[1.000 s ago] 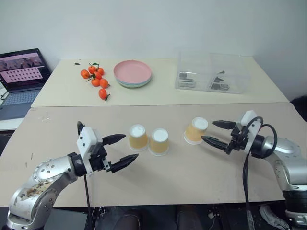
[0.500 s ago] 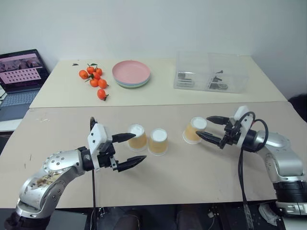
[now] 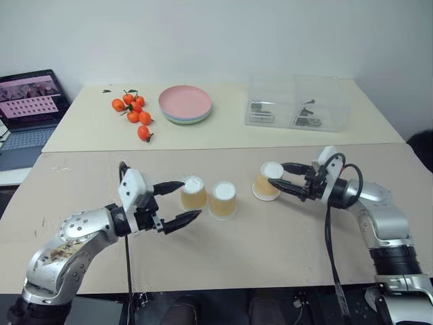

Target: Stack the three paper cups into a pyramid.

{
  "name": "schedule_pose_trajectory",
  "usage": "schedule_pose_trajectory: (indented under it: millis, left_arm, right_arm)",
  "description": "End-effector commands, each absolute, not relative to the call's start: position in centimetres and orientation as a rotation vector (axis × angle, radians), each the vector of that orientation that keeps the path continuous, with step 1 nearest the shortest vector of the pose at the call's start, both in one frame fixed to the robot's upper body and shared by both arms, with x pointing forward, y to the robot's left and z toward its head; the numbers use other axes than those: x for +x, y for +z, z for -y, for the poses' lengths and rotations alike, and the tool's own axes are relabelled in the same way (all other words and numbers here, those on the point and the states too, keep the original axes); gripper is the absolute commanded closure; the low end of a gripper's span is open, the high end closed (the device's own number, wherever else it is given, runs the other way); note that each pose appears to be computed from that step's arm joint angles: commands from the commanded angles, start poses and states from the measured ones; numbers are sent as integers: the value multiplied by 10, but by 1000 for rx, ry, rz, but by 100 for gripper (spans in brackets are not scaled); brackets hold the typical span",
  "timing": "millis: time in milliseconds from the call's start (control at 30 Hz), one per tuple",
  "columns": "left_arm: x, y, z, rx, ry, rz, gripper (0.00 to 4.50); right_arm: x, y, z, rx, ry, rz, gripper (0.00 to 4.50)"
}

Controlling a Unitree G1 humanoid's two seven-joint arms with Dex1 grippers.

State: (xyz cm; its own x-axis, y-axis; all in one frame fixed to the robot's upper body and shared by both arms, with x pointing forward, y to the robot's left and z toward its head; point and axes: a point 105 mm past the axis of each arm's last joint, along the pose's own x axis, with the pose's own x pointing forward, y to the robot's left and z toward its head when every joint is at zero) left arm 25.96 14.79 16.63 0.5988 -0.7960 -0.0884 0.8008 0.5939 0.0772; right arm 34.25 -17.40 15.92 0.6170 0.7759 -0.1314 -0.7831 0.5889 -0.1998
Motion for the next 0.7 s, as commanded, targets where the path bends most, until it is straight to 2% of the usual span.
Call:
schedule_pose_trajectory:
  millis: [33, 67, 167, 267, 433, 700]
  left_arm:
    - [266, 174, -178, 100, -771, -2, 0]
    - [266, 175, -181, 88, -755, 0, 0]
    - [268, 173, -197, 43, -670, 5, 0]
    - [268, 168, -202, 30, -641, -1, 0]
    - [268, 163, -200, 28, -636, -4, 0]
    - [268, 162, -193, 23, -657, 5, 0]
  right_arm:
    - [347, 190, 172, -288, 920, 77, 188]
    - [348, 196, 172, -291, 920, 91, 188]
    - [355, 253, 160, -259, 946, 240, 188]
    - [350, 287, 135, -222, 1042, 316, 188]
    - [313, 308, 85, -136, 1322, 323, 188]
    - [289, 305, 60, -101, 1510, 245, 188]
